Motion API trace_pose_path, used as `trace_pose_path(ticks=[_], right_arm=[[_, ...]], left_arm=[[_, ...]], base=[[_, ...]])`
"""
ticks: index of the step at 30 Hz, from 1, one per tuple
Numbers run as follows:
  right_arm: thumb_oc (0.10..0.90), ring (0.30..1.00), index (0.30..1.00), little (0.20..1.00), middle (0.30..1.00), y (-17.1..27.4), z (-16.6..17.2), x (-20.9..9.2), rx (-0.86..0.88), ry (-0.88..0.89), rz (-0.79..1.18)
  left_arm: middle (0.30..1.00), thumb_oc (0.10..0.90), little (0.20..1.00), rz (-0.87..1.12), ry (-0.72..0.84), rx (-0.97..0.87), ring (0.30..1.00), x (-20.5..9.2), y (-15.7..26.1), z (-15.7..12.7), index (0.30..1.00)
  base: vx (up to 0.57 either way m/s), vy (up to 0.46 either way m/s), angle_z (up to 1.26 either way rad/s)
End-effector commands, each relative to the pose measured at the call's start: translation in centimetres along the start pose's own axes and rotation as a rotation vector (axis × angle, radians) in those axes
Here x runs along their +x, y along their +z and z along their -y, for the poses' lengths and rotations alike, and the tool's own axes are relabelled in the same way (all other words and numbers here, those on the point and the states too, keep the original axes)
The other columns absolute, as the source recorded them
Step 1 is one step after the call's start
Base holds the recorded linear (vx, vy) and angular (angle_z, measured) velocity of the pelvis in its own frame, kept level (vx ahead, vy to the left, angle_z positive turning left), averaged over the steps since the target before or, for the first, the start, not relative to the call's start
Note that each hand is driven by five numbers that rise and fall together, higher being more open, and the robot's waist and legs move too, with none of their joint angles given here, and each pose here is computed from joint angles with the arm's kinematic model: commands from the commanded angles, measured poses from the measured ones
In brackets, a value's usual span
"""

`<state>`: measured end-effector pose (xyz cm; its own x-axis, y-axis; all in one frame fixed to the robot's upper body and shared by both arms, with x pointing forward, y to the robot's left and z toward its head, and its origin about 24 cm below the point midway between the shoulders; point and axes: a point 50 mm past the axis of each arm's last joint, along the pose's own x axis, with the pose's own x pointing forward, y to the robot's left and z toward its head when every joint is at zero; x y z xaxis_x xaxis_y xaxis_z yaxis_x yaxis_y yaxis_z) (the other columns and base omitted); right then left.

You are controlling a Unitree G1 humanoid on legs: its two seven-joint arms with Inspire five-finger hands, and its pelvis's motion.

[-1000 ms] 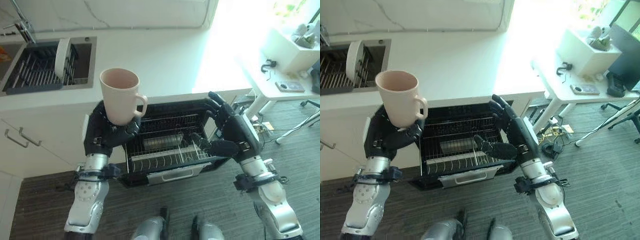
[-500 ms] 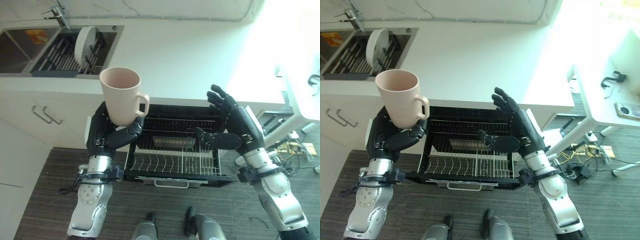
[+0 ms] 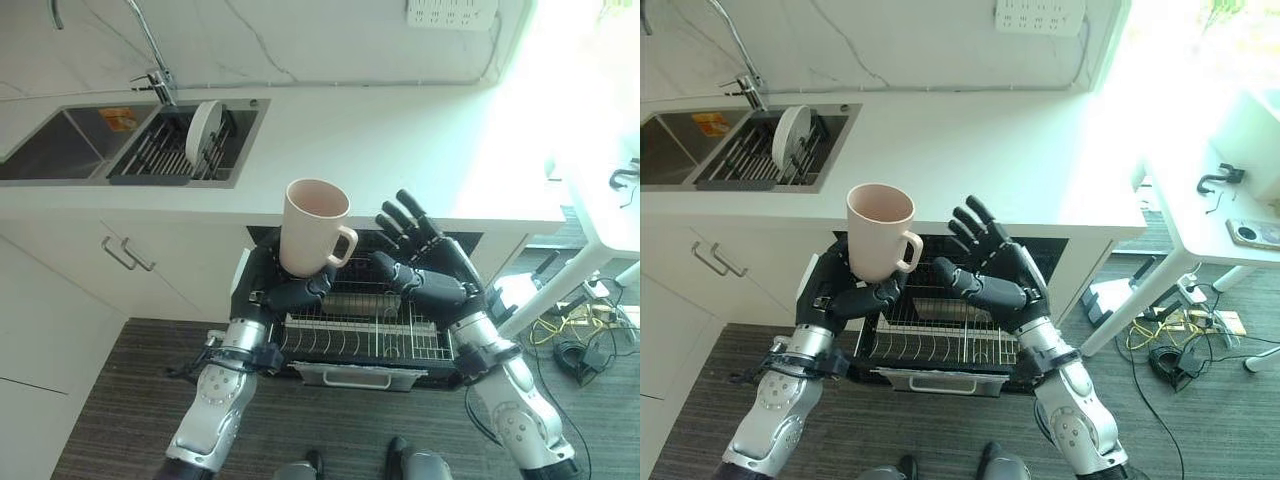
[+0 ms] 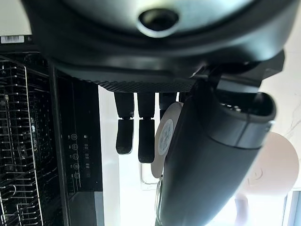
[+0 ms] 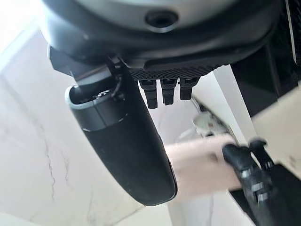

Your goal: Place the dishes in the dishwasher.

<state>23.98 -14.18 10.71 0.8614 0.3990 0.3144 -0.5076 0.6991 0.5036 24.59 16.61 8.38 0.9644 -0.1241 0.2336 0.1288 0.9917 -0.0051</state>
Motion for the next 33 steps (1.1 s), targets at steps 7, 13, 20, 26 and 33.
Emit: trace_pose_path(ticks=[7, 13, 20, 26, 33], right_arm=[[0.800, 0.900, 0.900, 0.900, 0.900, 1.8, -3.4, 2.0, 0.237, 0.190, 0.204], [0.800, 0.900, 0.900, 0.900, 0.900, 2.0, -3.4, 2.4, 0.220, 0.175, 0.220], [0.800, 0.900, 0.900, 0.900, 0.900, 2.8, -3.1, 2.4, 0.048, 0.124, 0.244], [0.800, 0.900, 0.900, 0.900, 0.900, 3.3, -3.5, 2.7, -0.041, 0.124, 0.258], [0.800, 0.900, 0.900, 0.900, 0.900, 3.8, -4.1, 3.2, -0.111, 0.152, 0.261]], left_arm=[[0.300, 0.400, 0.300, 0.292, -0.085, 0.061, 0.300, 2.0, 4.6, 1.2, 0.300], [0.300, 0.400, 0.300, 0.282, -0.100, 0.071, 0.300, 2.1, 4.5, 1.6, 0.300], [0.300, 0.400, 0.300, 0.286, -0.104, 0.088, 0.300, 2.0, 4.6, 1.7, 0.300], [0.300, 0.400, 0.300, 0.285, -0.109, 0.107, 0.300, 2.2, 4.6, 1.9, 0.300], [0.300, 0.400, 0.300, 0.276, -0.128, 0.127, 0.300, 2.3, 4.6, 2.1, 0.300]], base=[[0.00, 0.000, 0.00], [0.00, 0.000, 0.00], [0.00, 0.000, 0.00], [0.00, 0.000, 0.00], [0.00, 0.000, 0.00]])
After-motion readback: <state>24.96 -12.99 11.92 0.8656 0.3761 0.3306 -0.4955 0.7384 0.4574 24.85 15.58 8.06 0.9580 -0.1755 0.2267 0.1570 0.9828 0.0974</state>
